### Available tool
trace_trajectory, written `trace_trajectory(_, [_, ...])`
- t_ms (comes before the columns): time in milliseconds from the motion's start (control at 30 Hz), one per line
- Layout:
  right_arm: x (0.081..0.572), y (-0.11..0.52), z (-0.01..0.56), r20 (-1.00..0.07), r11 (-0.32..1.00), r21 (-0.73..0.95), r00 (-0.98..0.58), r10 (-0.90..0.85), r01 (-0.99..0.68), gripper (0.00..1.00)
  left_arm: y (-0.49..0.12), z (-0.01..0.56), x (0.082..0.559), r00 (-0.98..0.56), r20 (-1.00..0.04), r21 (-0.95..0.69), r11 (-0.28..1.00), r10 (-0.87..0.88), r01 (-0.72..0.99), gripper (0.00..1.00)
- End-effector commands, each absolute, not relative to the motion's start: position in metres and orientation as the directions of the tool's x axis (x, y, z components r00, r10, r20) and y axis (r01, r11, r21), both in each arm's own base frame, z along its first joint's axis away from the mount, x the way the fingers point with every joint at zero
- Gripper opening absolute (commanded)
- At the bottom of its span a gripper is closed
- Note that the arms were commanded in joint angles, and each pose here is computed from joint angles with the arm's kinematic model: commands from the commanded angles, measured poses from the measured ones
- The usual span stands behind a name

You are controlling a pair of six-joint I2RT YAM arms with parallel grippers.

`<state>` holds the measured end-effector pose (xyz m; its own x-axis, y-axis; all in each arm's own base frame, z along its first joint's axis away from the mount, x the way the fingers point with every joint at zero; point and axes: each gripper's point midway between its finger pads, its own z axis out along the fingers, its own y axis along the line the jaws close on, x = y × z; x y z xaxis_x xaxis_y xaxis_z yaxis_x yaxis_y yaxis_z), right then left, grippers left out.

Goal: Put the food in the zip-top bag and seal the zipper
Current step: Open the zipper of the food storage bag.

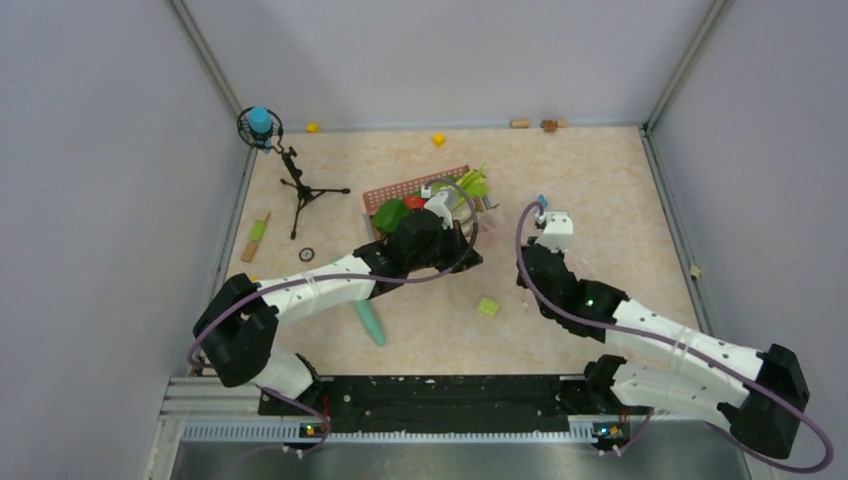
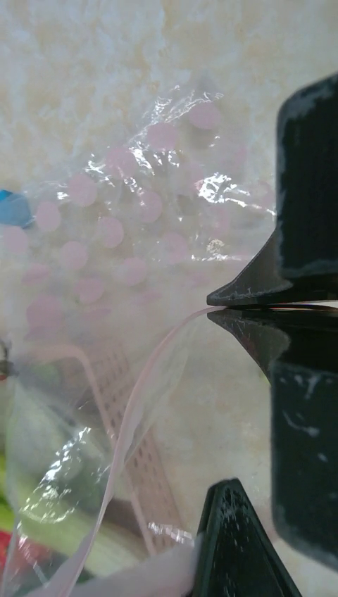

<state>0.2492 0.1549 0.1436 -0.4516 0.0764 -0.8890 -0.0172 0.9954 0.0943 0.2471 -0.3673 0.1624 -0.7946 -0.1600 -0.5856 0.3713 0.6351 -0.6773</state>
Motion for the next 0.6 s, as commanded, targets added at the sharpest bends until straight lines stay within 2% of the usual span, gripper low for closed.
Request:
trace_trajectory(0, [0.248,0.139,0.207,-0.927,0.991,0.131,-0.353,0.129,0.019,0.0,-0.381,0.193,0.262,-0.755,-0.629,-0.673,0.616,-0.186,0.409,0.0])
trace_trajectory(167, [0.239,0.101,0.261,-0.951,0.994,0.05,-0.301,0.075,0.092,0.0,-0.391,0.196,0.273,-0.753,-0.635,-0.657,0.634,-0.174,0.407,0.0])
trace_trajectory(300, [0.226,0.071,0.296,-0.957,0.984,0.053,-0.273,0.099,0.171,0.0,-0.395,0.19,0.28,-0.754,-0.636,-0.642,0.653,-0.163,0.4,0.0])
trace_trajectory(567, [0.21,0.038,0.304,-0.963,0.966,0.056,-0.243,0.12,0.254,0.0,-0.377,0.158,0.284,-0.759,-0.644,-0.541,0.757,-0.093,0.366,0.0])
